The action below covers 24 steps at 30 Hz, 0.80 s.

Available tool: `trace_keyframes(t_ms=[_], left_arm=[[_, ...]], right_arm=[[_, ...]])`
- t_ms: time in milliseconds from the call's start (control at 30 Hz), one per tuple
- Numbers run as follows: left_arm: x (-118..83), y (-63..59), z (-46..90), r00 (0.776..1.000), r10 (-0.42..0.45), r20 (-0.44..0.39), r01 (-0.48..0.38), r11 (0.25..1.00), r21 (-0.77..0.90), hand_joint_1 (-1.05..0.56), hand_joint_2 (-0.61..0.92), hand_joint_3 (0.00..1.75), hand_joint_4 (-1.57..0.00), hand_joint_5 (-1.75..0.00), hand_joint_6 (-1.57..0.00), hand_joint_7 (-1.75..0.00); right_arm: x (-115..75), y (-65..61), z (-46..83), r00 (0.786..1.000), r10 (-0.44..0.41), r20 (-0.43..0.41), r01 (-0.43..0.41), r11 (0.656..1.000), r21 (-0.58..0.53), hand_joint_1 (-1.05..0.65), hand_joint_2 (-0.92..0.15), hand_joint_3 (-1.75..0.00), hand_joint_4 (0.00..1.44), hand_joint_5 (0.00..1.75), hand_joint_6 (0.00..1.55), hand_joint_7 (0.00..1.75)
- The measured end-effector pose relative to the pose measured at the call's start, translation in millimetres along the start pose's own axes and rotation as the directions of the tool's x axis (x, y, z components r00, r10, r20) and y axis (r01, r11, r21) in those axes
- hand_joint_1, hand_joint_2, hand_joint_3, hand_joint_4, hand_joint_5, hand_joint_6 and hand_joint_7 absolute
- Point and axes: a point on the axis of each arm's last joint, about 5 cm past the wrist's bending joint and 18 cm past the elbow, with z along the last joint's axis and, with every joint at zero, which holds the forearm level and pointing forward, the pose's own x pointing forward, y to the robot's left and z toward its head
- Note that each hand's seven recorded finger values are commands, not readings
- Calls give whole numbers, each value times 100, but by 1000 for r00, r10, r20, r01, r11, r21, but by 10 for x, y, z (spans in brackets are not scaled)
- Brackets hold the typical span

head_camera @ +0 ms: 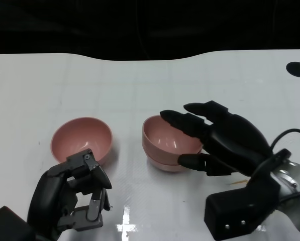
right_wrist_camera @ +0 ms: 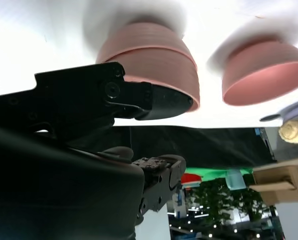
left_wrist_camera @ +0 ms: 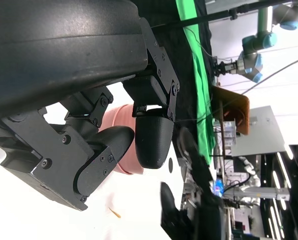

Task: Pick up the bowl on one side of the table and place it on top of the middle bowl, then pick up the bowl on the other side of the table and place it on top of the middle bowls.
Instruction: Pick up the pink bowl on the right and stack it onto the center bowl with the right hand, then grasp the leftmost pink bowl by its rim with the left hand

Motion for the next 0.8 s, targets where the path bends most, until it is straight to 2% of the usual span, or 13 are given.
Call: trace_keyframes(t_ms=[67,200,267,433,600,667,700,767,800], left_arm=[[1,1,-3,1000,0,-2,0,1000,0,-13,34,146,-88,-174,-81,-157],[1,6,-5,1000,3,0,-3,1000,1,-12,34,147,-90,-172,-83,-156],[6,5,-5,1000,2,2,-2,1000,0,-12,35,147,-90,-171,-83,-155],[4,16,-3,1000,11,6,-11,1000,-11,-11,35,146,-91,-170,-83,-153],[-3,47,2,1000,26,9,-26,1000,-16,-10,38,142,-92,-166,-84,-151],[-3,56,5,1000,29,10,-29,999,-14,-11,39,140,-92,-165,-83,-150],[-3,57,5,999,30,11,-30,999,-14,-11,41,136,-91,-164,-83,-147],[-4,59,6,999,33,13,-33,999,-20,-12,48,124,-88,-162,-81,-135],[-4,58,6,999,35,15,-35,999,-24,-13,50,119,-86,-162,-81,-131]], right_arm=[[-57,-18,-12,1000,-19,3,19,1000,20,-83,-92,-34,0,52,21,2],[-239,-19,-25,994,-104,30,101,991,89,-71,-92,-25,9,65,33,8],[-325,2,-31,990,-140,29,135,981,140,-59,-92,-19,19,72,45,13],[-564,84,-50,979,-203,-13,199,940,277,-43,-92,-17,35,86,59,21],[-781,175,-2,962,-266,-67,270,879,393,-25,-92,-20,50,104,73,30],[-844,211,18,953,-291,-78,297,859,418,-20,-84,-40,54,118,74,45],[-877,224,20,948,-307,-89,314,844,434,-16,-74,-61,56,124,72,57],[-934,253,25,934,-333,-128,353,804,479,-11,-61,-89,60,129,72,73],[-960,272,35,929,-339,-149,367,784,502,-10,-57,-97,60,131,72,78]])
